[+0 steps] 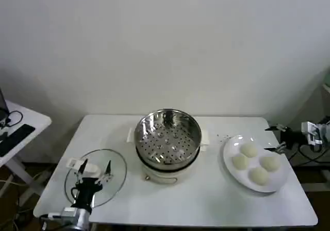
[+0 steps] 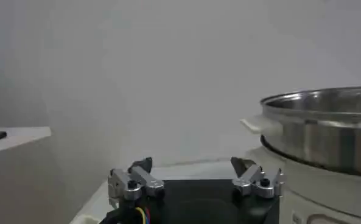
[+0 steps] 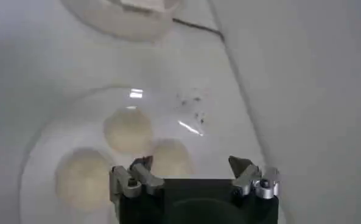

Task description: Take steamed baozi put them in steamer then cover it.

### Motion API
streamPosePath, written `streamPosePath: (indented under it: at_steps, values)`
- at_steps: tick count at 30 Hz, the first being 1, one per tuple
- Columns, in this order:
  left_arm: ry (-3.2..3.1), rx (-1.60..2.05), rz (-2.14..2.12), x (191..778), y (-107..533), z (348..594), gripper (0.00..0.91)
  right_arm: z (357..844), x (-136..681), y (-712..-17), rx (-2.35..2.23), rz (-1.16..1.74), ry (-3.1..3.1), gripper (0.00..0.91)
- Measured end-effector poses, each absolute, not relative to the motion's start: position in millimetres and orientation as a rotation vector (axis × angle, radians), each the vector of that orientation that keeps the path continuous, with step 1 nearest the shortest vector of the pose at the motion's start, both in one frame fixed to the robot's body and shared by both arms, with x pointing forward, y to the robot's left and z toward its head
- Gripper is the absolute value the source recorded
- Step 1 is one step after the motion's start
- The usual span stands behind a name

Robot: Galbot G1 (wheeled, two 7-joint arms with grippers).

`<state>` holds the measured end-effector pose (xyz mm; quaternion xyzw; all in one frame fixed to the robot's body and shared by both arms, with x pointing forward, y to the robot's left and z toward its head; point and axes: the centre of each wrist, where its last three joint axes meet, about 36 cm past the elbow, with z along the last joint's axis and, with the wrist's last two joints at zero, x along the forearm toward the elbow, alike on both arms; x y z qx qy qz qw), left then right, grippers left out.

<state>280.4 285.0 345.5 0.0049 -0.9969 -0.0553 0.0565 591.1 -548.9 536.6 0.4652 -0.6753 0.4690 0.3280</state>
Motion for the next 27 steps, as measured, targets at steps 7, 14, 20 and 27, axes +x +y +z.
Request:
streamPosePath:
  at_steps: [7,14,20,27]
  values:
    - [-3.019,0.027,-0.176,279,289,347,0.907,530,630,-526,1.24,1.268,-1.587,0.907]
    - [-3.012,0.025,-0.183,280,291,347,0.907,515,650,-503,1.256,1.291,-1.485,0.907]
    - [-3.008,0.023,-0.184,280,290,346,0.907,499,658,-489,1.264,1.305,-1.441,0.907]
    - [-3.005,0.021,-0.193,280,290,346,0.907,481,663,-479,1.263,1.314,-1.414,0.907]
